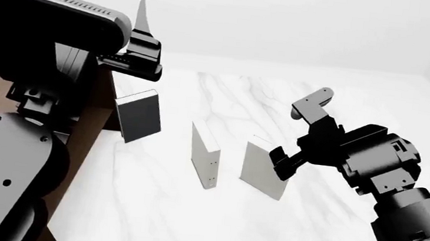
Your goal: Pick up the book on the right and place it under the cabinet shelf.
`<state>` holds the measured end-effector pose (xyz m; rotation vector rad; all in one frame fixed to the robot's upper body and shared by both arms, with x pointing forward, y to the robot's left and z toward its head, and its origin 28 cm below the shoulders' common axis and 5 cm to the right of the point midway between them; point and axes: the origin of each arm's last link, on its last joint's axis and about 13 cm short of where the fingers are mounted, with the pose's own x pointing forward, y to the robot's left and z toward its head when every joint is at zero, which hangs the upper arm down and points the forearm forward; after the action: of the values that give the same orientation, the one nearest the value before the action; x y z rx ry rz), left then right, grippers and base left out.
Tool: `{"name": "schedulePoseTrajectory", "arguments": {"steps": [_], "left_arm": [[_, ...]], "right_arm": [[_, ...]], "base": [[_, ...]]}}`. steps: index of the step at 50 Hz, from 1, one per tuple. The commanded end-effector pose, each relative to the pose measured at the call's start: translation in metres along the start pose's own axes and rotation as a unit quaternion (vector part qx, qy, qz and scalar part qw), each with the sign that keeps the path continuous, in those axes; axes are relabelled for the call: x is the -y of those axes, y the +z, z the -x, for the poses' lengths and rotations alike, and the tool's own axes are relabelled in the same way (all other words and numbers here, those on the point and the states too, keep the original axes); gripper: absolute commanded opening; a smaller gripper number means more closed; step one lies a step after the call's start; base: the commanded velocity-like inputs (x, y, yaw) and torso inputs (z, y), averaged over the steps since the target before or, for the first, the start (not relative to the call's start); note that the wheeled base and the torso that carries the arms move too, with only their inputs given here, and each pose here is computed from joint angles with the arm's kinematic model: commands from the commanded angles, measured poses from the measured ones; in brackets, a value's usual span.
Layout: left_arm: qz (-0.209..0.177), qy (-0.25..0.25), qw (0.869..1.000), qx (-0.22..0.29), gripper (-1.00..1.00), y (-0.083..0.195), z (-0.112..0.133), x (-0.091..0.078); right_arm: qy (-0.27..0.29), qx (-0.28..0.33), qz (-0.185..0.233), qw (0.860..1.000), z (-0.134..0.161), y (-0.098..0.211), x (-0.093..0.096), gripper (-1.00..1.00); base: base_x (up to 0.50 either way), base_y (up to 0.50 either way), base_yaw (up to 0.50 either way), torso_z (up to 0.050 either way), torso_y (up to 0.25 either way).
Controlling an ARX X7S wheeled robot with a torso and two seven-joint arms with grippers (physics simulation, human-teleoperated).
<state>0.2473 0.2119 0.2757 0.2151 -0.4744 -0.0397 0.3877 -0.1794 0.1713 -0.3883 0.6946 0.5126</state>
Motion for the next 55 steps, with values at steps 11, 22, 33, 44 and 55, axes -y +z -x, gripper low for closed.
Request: {"name": "schedulePoseTrajectory", "arguments": {"steps": [11, 22, 33, 44, 55], "left_arm": [[-0.003, -0.006, 1.0, -0.003, 1.0, 0.0, 0.001, 0.003], [-0.004, -0.007, 1.0, -0.002, 1.0, 0.002, 0.001, 0.002], [-0.004, -0.007, 1.0, -0.002, 1.0, 0.001, 0.002, 0.002], [-0.004, -0.008, 1.0, -0.003, 1.0, 0.0, 0.002, 0.003], [-0.003, -0.008, 1.0, -0.004, 1.0, -0.001, 0.003, 0.003]], "right_arm": [[-0.001, -0.005, -0.011, 1.0, -0.016, -0.011, 0.002, 1.0], [0.001, -0.007, -0.014, 1.0, -0.02, -0.013, 0.0, 1.0], [0.007, -0.009, -0.016, 1.0, -0.025, -0.017, -0.002, 1.0], [0.011, -0.015, -0.019, 1.0, -0.029, -0.023, -0.005, 1.0], [0.014, -0.018, -0.023, 0.999, -0.034, -0.026, -0.005, 1.0]], "base": [[0.0, 0.0, 0.0, 0.0, 0.0], [0.0, 0.0, 0.0, 0.0, 0.0], [0.0, 0.0, 0.0, 0.0, 0.0], [0.0, 0.0, 0.0, 0.0, 0.0], [0.0, 0.0, 0.0, 0.0, 0.0]]}}
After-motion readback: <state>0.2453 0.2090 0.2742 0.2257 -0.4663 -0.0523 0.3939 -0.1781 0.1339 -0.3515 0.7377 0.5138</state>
